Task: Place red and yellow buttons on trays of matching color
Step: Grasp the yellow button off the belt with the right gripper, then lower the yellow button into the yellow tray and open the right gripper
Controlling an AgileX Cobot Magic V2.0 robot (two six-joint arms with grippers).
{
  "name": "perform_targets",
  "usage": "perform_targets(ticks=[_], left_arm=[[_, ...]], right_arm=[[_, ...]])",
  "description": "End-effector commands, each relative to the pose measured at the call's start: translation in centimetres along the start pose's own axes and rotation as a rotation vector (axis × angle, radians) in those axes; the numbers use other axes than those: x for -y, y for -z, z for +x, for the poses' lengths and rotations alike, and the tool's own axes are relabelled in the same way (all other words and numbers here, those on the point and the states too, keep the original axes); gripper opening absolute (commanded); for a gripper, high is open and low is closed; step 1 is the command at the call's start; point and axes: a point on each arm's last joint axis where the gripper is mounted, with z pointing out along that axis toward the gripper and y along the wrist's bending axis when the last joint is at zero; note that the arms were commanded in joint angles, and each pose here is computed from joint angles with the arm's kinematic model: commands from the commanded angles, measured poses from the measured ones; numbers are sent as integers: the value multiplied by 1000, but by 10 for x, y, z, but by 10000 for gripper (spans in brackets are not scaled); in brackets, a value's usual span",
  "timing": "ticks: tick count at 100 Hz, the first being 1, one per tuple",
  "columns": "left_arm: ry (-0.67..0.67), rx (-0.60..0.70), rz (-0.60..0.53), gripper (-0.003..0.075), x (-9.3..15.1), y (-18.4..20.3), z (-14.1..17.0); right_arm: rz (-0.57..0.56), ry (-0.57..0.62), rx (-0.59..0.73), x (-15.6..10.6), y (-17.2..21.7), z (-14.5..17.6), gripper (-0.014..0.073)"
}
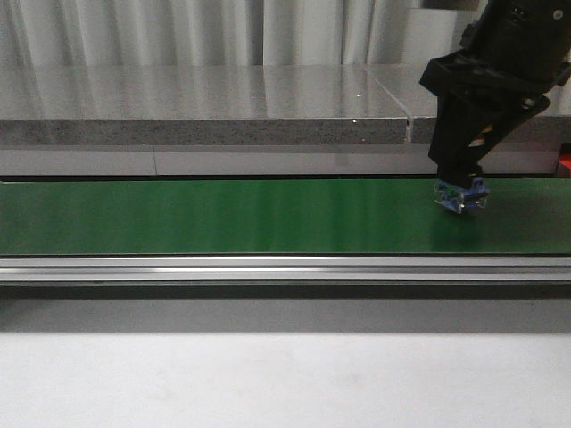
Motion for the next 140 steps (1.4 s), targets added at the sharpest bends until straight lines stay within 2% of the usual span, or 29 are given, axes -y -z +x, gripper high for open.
perform_targets(ticks=[1,22,32,52,71,85,98,112,140], left_arm=[[4,96,14,-19,2,4,-14],[4,96,14,-19,2,4,-14],[4,96,14,-19,2,4,-14],[4,96,14,-19,2,4,-14],[4,96,14,-19,2,4,-14],[4,96,14,-19,2,4,-14],[4,96,14,-19,2,4,-14],[4,96,14,-19,2,4,-14],[4,96,14,-19,2,4,-14]], right_arm=[[24,-3,137,-2,44,-14,82],[103,-113,217,23,96,-2,81],[157,-202,200,47,121,18,80],[274,-473,201,88,169,63,79],[360,-647,197,103,192,107,79],[421,-749,208,107,190,139,79],[440,-818,195,109,169,163,79],[438,-859,151,109,144,181,79],[545,-960,167,116,121,212,79]])
